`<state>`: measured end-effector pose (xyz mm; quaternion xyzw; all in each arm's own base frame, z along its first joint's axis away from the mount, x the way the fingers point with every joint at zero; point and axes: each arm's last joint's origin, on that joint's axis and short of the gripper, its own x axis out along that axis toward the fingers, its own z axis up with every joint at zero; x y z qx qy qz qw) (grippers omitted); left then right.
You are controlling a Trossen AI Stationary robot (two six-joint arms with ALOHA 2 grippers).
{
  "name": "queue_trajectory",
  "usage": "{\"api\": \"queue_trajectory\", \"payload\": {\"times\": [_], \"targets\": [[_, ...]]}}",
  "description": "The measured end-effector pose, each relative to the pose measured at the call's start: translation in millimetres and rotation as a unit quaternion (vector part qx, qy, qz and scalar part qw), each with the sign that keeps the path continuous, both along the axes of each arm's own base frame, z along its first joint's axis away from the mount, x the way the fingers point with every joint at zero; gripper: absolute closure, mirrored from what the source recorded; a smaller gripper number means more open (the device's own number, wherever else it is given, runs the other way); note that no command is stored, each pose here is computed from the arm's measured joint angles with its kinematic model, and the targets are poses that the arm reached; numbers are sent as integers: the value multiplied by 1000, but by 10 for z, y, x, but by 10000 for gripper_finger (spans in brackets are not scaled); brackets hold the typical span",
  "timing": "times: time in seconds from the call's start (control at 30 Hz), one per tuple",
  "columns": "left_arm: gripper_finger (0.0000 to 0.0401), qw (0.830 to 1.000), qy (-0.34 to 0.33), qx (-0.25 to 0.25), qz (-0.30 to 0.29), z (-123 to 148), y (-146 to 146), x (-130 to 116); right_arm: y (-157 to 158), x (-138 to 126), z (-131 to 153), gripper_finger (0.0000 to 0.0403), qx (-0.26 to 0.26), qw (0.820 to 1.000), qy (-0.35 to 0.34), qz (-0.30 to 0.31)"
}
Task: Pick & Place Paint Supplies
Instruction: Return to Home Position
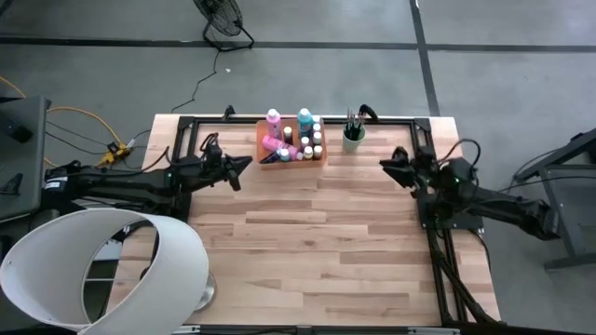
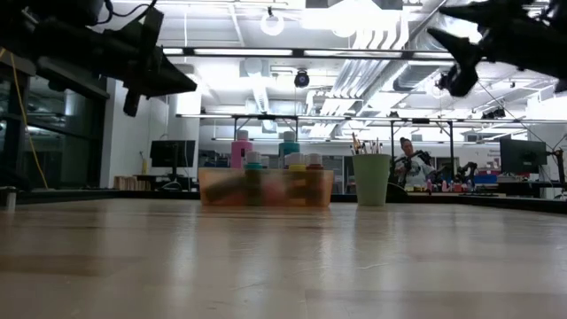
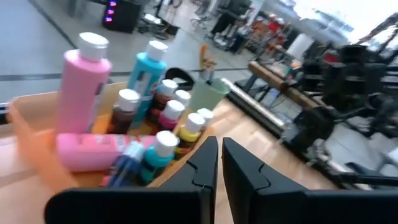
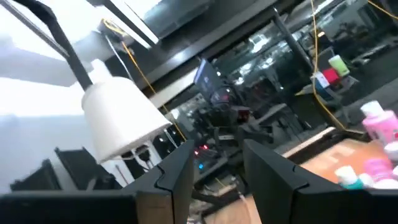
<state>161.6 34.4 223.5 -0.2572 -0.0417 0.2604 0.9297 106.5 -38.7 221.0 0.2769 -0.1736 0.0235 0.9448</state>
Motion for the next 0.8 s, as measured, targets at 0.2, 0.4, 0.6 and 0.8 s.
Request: {"api": "queue_trajectory", "payload": {"times": [0.2, 0.4, 0.6, 0.8], "targets": [[380, 999, 33, 9, 20, -47, 10, -15, 179, -26, -178, 270, 6, 1000, -9, -28], [380, 999, 24, 28, 18, -13, -8, -137, 256, -51, -183, 270, -19, 999, -7, -29], [380, 999, -18, 31, -9, -133, -68, -441, 272, -105, -192, 270, -11, 1000, -8, -14], [380, 997, -48, 36, -57, -158, -134, -710, 281, -178, -134, 270, -17, 999, -47, -17]]}}
